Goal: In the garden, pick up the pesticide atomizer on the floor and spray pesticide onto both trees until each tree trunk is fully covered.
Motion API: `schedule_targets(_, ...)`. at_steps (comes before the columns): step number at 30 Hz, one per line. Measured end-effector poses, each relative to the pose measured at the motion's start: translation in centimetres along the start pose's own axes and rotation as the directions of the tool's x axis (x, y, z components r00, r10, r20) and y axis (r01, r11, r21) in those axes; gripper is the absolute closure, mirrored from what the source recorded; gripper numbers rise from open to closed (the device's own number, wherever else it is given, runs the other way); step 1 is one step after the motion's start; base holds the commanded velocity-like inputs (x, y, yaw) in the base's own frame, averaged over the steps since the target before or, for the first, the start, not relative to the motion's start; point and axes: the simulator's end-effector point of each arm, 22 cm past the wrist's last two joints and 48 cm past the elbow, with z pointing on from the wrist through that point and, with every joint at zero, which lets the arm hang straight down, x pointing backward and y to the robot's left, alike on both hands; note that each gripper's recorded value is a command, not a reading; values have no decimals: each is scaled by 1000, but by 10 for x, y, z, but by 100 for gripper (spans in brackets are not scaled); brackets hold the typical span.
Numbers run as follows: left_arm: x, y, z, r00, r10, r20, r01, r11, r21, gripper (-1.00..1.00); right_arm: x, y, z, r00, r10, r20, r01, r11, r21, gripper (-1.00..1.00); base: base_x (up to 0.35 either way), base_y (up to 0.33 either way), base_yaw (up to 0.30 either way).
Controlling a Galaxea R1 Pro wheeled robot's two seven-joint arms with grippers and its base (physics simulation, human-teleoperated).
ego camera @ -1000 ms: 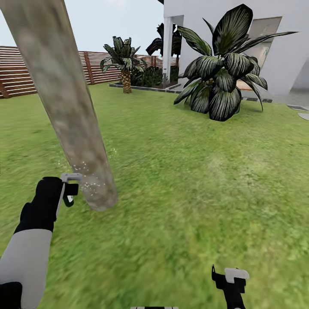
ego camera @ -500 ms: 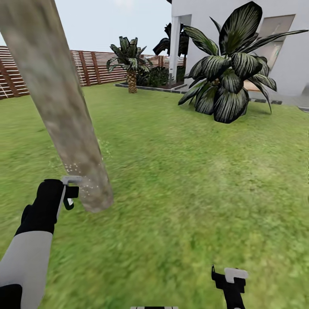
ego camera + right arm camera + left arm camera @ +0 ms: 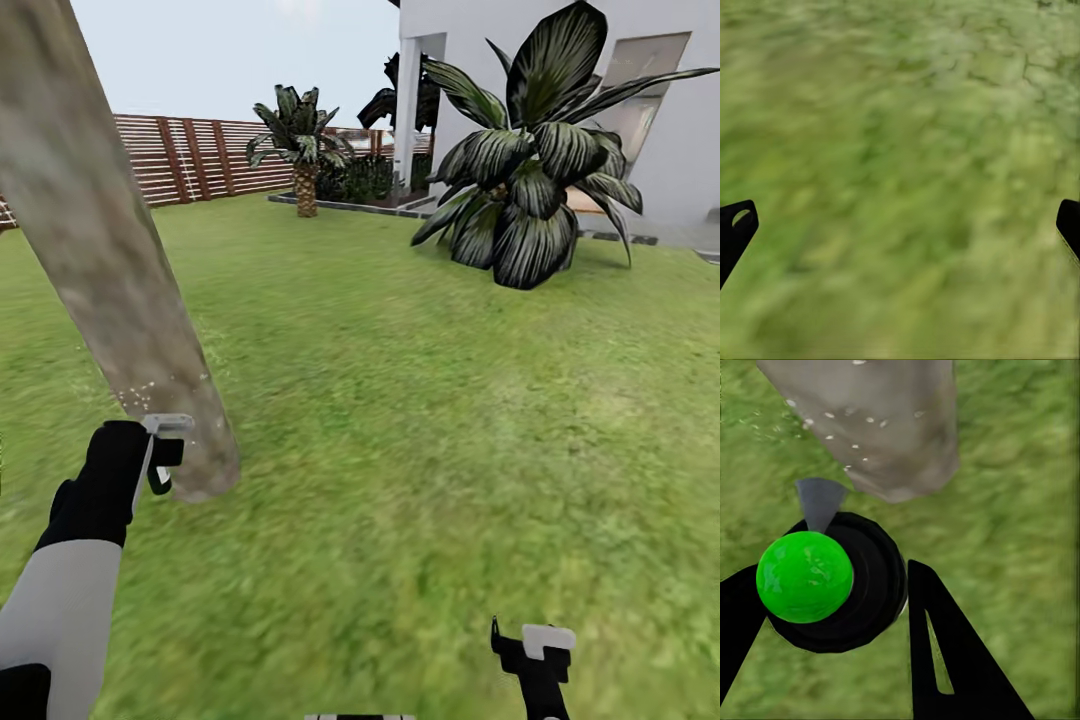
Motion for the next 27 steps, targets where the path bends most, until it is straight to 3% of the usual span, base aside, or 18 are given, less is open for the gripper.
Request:
schedule_targets(8,9,1,5,1000,2,-23,-2,1000,0,100,0,0,0,1000,0,0,0,1000,0,-100,26,-267,270)
schedule_targets(10,30,-4,17,997,11,-78,-10,1000,10,100,0,0,0,1000,0,-1,0,1000,-1,-100,0,-270,93)
schedule_targets(12,35,-5,19,996,13,-92,-13,1000,11,100,0,0,0,1000,0,0,0,1000,1,-100,0,-270,20)
schedule_targets(25,38,2,21,995,12,-99,-13,1000,-5,100,0,-1,0,1000,-1,0,1,1000,1,-100,23,-272,30)
schedule_targets(27,56,12,25,992,-8,-126,5,1000,-20,100,0,0,0,1000,-1,0,1,1000,1,-100,142,-267,257)
